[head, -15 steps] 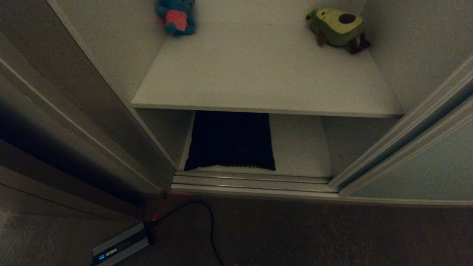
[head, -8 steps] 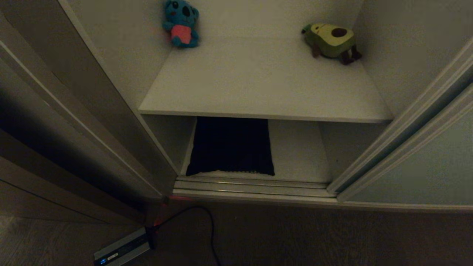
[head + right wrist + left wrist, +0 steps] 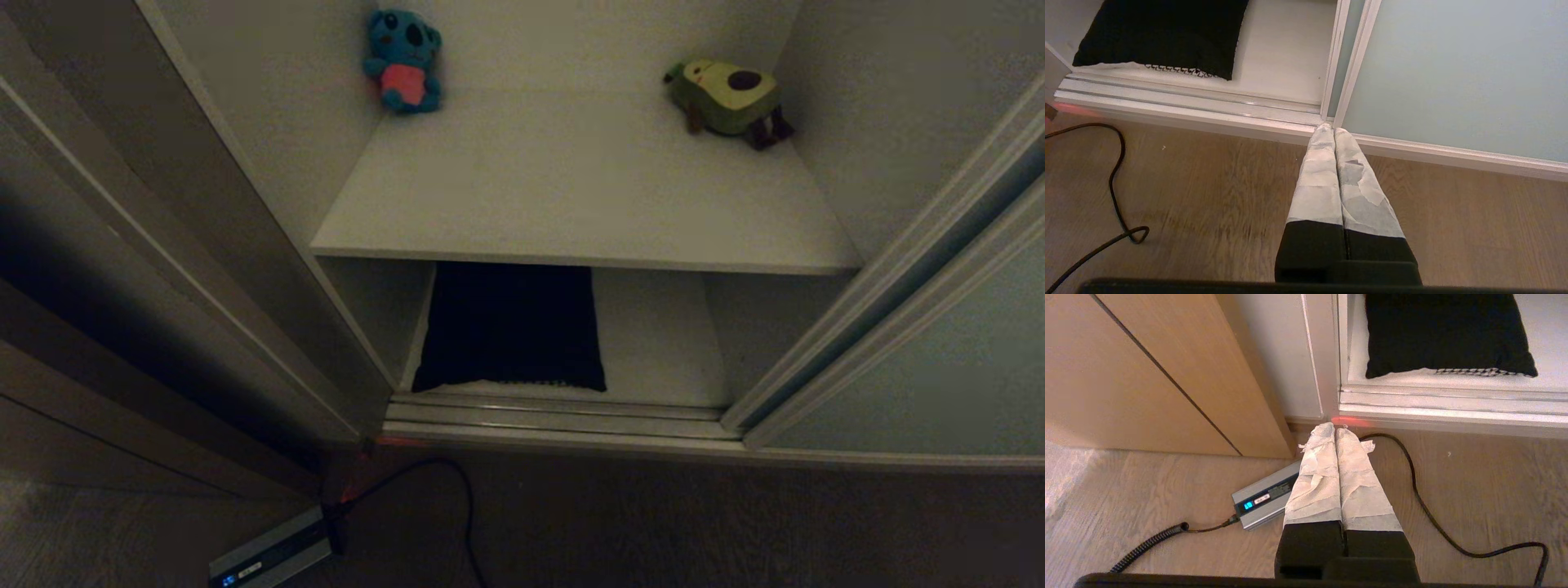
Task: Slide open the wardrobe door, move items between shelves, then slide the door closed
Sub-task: Close the door
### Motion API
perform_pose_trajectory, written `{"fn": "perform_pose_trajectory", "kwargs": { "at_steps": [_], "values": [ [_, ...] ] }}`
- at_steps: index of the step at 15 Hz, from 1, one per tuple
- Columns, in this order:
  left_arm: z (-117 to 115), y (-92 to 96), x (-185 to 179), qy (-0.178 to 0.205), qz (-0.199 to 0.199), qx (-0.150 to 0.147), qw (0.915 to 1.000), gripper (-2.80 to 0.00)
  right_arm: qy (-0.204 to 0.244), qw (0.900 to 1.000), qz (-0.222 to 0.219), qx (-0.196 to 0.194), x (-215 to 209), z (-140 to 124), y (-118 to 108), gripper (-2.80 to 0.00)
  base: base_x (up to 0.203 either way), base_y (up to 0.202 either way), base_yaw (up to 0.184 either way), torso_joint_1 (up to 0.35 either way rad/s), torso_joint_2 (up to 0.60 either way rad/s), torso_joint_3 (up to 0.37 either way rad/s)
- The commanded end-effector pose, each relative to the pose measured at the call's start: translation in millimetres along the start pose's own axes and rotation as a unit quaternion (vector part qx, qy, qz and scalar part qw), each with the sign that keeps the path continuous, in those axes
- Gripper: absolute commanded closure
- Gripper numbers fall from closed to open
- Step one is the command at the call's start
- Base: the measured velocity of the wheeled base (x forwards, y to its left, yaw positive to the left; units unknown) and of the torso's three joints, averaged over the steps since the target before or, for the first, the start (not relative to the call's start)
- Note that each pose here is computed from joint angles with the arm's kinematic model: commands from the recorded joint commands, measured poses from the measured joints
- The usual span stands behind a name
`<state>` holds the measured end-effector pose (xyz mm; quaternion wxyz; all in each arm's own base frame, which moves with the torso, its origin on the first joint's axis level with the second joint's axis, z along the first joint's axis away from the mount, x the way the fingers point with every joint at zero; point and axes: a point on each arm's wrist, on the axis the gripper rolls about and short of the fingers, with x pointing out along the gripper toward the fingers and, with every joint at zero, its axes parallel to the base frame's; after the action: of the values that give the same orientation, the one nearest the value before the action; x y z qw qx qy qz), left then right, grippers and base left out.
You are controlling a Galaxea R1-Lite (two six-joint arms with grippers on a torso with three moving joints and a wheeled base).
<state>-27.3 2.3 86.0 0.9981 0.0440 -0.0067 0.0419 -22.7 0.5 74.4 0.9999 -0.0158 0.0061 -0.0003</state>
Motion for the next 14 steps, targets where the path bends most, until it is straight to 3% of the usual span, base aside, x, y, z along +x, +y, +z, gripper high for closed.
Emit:
{"fn": "perform_pose_trajectory", "kwargs": {
  "at_steps": [1, 10, 14],
  "values": [
    [-0.1, 0.0, 0.2, 0.002, 0.0, 0.0, 1.0, 0.0, 0.002, 1.0, 0.0, -0.001, 0.3, -0.8, 0.0, 0.0, 0.0, 0.0, 0.0, 0.0, 0.0, 0.0],
    [0.1, 0.0, 0.2, 0.001, 0.001, 0.0, 1.0, 0.0, 0.002, 1.0, 0.0, 0.0, 0.3, -0.8, 0.0, 0.0, 0.0, 0.0, 0.0, 0.0, 0.0, 0.0],
    [0.1, 0.0, 0.2, 0.001, 0.001, -0.001, 1.0, 0.0, 0.003, 1.0, 0.002, -0.022, 0.1, -1.3, 0.1, 0.0, 0.0, 0.0, 0.0, 0.0, 0.0, 0.0]
  ]
}}
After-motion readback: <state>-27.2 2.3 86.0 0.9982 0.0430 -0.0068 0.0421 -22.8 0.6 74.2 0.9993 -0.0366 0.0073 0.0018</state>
